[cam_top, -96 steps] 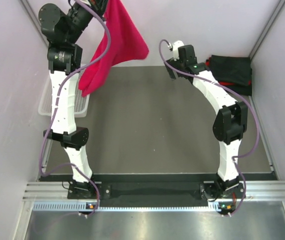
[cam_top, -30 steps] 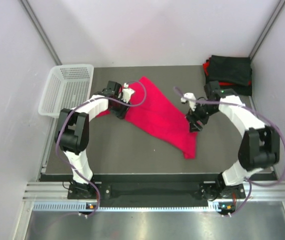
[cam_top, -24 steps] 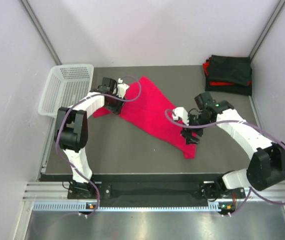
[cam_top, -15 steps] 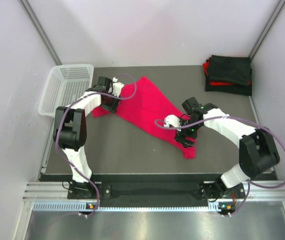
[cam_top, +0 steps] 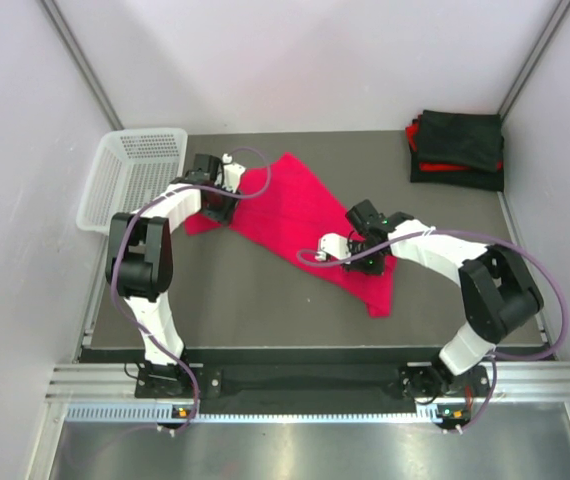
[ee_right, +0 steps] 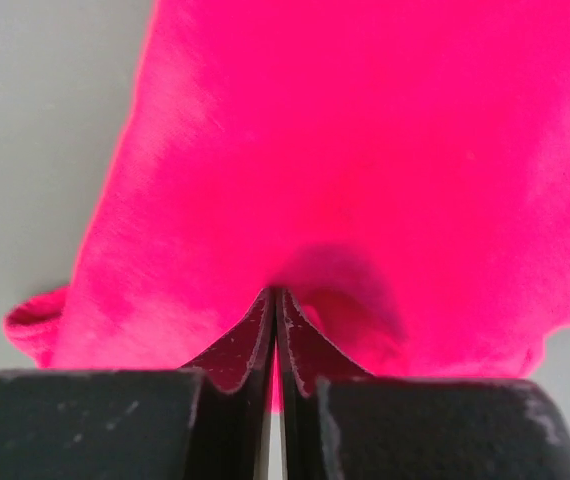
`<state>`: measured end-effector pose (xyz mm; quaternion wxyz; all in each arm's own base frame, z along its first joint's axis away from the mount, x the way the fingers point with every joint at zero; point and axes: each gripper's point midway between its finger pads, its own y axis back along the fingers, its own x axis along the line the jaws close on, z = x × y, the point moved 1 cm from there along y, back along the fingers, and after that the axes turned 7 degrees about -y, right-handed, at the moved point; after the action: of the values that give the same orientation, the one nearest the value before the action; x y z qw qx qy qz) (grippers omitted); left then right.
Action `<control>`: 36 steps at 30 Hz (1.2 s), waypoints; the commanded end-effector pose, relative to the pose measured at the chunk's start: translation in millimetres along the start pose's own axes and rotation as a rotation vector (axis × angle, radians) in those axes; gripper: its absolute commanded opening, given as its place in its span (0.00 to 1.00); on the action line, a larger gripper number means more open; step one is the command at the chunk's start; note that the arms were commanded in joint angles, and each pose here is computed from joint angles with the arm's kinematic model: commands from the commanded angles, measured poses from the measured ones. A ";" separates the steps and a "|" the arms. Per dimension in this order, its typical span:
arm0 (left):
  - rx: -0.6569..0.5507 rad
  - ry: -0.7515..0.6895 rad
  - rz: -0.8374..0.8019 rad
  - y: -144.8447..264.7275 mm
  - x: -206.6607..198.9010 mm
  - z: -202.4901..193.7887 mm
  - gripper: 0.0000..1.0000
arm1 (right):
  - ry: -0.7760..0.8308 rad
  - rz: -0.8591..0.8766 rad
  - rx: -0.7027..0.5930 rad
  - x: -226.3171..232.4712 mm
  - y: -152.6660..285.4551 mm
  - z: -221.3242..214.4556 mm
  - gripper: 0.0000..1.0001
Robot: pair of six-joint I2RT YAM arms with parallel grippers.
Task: Fold and stack the t-shirts
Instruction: Flatten the tshirt out
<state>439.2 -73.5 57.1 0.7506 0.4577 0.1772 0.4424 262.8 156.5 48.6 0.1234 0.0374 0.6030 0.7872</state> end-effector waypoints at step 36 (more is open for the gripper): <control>-0.144 -0.075 0.165 95.3 30.9 26.6 0.55 | -0.058 0.044 -0.046 59.9 8.5 -9.3 0.61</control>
<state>419.1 -43.2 138.9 0.7456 0.4505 0.0841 0.4838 196.6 145.0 57.8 0.1335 0.0702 0.5778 0.8021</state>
